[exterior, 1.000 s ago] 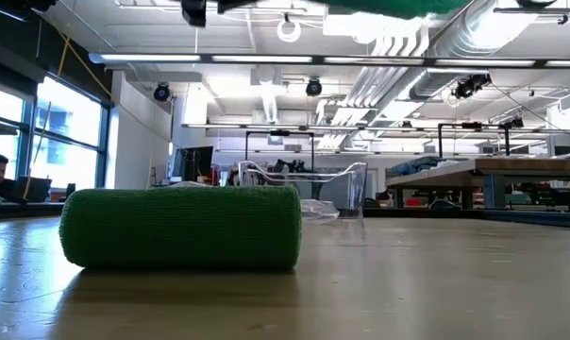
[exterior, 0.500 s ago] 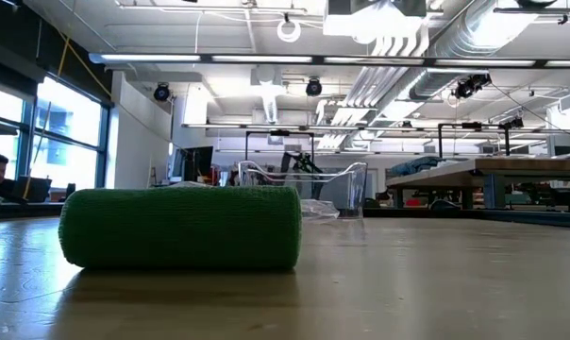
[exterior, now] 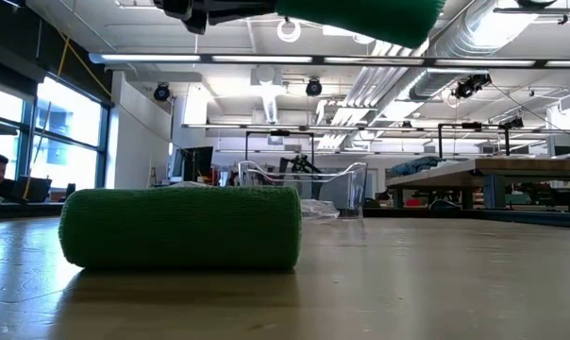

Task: Roll bandage
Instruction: Roll the blue bandage

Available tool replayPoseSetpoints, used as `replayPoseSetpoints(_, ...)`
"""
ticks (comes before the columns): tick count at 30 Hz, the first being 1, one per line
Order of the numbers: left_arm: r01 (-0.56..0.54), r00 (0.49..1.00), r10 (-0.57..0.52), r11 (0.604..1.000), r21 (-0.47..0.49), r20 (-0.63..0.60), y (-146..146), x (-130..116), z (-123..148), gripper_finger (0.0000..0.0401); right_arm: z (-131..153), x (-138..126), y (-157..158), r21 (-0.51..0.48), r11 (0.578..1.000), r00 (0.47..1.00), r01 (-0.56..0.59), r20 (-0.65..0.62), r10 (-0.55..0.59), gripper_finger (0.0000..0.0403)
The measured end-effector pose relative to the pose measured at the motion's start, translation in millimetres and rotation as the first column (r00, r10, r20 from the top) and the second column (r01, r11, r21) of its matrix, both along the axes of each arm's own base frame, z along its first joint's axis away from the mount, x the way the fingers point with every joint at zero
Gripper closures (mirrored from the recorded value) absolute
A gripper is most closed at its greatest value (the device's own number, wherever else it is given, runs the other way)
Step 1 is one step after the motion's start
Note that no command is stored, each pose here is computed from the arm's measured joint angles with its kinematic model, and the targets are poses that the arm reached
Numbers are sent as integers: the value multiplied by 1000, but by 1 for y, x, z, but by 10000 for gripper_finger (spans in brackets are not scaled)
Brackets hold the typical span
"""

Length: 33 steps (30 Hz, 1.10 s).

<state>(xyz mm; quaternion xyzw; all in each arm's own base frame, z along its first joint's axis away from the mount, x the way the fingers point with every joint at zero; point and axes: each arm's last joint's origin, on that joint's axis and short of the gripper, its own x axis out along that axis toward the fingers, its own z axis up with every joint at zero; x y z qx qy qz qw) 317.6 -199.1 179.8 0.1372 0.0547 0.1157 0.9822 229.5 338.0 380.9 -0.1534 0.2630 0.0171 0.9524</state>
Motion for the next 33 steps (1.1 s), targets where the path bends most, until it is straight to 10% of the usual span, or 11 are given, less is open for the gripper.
replayPoseSetpoints(14, 228, 973, -230, 969, -99, -14, -14, -3, -1, 400, 58, 18, -85, -82, 973, 976, 217, 27, -215, 403)
replayPoseSetpoints(33, 363, 930, -362, 932, -11, 64, -54, -8, 33, 401, 16, 87, -183, -249, 893, 859, 374, -268, -435, 403)
